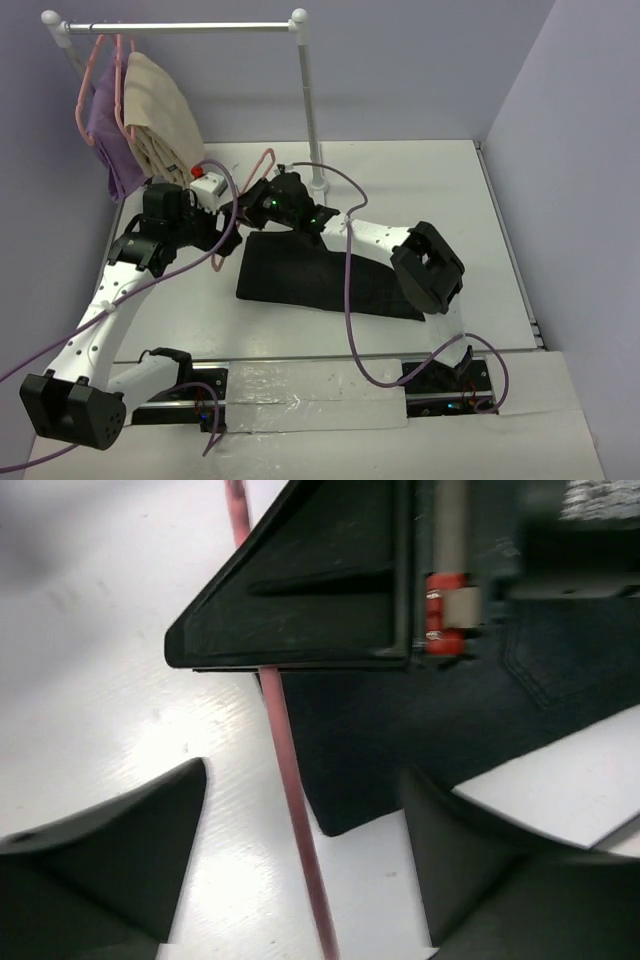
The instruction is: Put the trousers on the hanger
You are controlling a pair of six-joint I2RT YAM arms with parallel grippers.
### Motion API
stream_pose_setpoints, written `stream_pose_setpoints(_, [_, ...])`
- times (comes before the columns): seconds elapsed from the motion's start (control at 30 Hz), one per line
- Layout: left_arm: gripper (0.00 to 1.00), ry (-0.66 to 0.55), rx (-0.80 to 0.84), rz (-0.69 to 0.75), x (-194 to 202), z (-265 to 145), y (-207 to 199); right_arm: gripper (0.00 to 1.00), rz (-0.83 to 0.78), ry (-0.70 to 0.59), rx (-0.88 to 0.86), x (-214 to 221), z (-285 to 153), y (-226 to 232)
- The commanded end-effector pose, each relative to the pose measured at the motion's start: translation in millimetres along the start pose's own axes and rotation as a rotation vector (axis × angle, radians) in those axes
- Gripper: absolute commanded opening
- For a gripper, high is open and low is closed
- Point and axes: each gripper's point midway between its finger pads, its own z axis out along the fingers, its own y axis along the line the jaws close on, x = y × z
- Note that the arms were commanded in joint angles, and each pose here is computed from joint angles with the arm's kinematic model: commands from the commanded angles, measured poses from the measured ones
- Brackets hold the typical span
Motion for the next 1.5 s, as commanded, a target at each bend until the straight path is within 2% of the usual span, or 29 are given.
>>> stream_pose_setpoints(0.0, [0.93,-0.014,0.127,0.080,-2.2,-6.2,-23.0,0.00,-0.086,0.072,0.028,2.2,-5.7,-25.2])
stream_pose_setpoints(0.03, [0.99,-0.024,0.129,0.085,-5.1,-9.5,-23.9,0.00,-0.127,0.096,0.062,5.9,-7.6,-40.3])
stream_pose_setpoints(0.2, [0.99,-0.049,0.026,0.055,-17.1,-23.3,-7.3,0.00,-0.167,0.220,0.103,32.5,-17.1,-83.0])
stream_pose_setpoints(0.3, [0.98,-0.078,-0.028,0.004,-28.2,-29.6,4.0,0.00,-0.182,0.201,0.182,41.0,-25.2,-112.5])
stream_pose_setpoints(0.43, [0.97,-0.086,-0.043,-0.032,-38.3,-20.0,10.0,0.00,-0.253,0.214,0.225,58.8,-29.1,-115.1])
stream_pose_setpoints(0.67, [0.91,0.007,0.015,-0.077,-18.2,17.0,10.0,0.00,-0.266,0.227,0.257,71.6,-24.9,-128.1])
stream_pose_setpoints(0.8, [0.81,0.057,-0.028,-0.084,-5.3,26.6,20.0,0.00,-0.247,0.222,0.266,71.0,-14.9,-131.9])
stream_pose_setpoints(0.97, [0.75,0.100,-0.026,-0.087,7.1,31.8,22.3,0.00,-0.245,0.192,0.276,64.6,-7.7,-129.0])
stream_pose_setpoints(1.13, [0.81,0.051,-0.023,-0.091,-5.7,27.1,24.2,0.00,-0.216,0.208,0.249,62.2,-19.1,-127.7])
stream_pose_setpoints(1.3, [0.81,-0.042,-0.051,-0.137,-24.2,7.3,47.8,0.00,-0.196,0.197,0.241,46.9,-37.1,-139.6])
stream_pose_setpoints(1.43, [0.77,0.024,-0.021,-0.205,5.2,23.8,59.0,0.00,-0.154,0.232,0.245,44.7,-49.7,-159.4])
stream_pose_setpoints(1.47, [0.77,0.072,-0.007,-0.227,21.3,34.9,59.4,0.00,-0.159,0.236,0.241,43.2,-51.4,-160.2])
